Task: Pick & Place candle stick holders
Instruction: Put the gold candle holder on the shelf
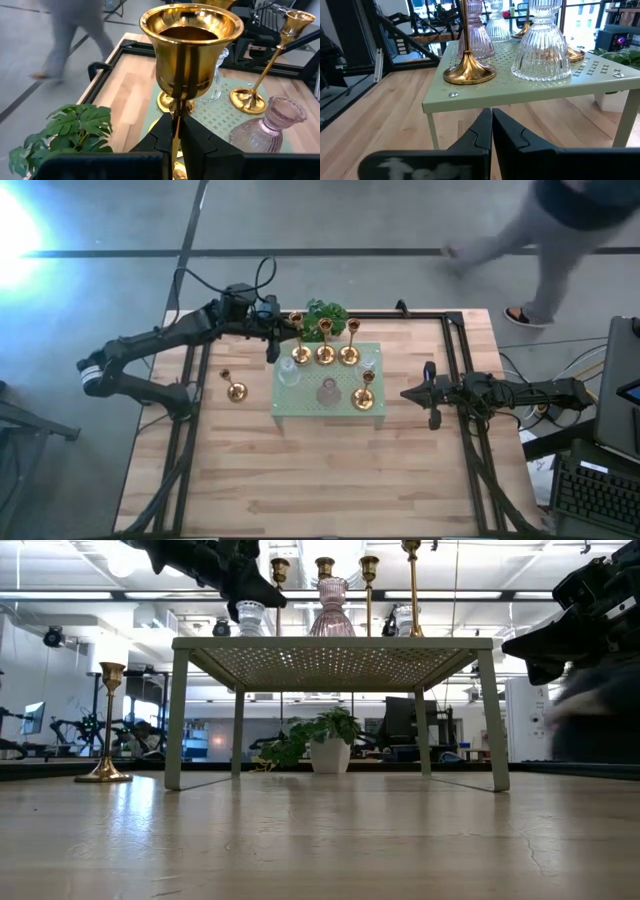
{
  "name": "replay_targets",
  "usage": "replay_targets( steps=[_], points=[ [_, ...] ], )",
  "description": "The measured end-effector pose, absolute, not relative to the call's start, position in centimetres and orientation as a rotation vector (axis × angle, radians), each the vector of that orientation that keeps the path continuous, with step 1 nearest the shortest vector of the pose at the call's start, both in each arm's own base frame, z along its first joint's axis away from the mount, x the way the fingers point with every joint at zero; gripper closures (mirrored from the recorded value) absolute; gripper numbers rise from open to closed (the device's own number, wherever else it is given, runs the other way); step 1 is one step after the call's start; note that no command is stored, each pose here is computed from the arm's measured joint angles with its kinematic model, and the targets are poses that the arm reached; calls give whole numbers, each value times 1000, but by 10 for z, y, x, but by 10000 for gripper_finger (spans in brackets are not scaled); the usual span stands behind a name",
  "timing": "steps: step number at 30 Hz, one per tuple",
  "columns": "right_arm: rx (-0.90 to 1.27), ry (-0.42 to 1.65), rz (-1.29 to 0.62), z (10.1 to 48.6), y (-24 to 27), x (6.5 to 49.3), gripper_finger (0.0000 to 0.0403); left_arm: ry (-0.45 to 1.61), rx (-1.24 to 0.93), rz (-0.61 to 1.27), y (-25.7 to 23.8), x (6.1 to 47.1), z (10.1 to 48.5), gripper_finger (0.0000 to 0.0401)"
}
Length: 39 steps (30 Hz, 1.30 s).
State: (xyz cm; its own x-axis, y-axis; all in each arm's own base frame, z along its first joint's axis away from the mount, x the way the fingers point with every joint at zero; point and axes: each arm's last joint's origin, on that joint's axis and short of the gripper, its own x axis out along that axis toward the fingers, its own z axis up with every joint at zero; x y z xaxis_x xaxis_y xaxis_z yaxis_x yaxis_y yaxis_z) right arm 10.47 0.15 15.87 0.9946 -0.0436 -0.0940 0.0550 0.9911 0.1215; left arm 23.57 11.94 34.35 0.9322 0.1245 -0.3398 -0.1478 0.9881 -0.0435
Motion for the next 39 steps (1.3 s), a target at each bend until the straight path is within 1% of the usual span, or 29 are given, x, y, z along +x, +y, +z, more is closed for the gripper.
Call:
replay_targets(
  steps=[20,22,25,28,39],
  points=[
    [124,91,-50,159,2,105,394,347,-54,115,123,243,338,380],
    [124,91,-49,159,2,105,394,348,-56,113,122,243,338,365],
    [124,91,-50,159,2,105,394,360,-65,110,123,243,336,328],
    [124,91,-50,159,2,105,394,362,-74,112,123,243,336,301],
    [124,91,-50,159,2,105,394,372,-92,119,123,242,337,266]
  ],
)
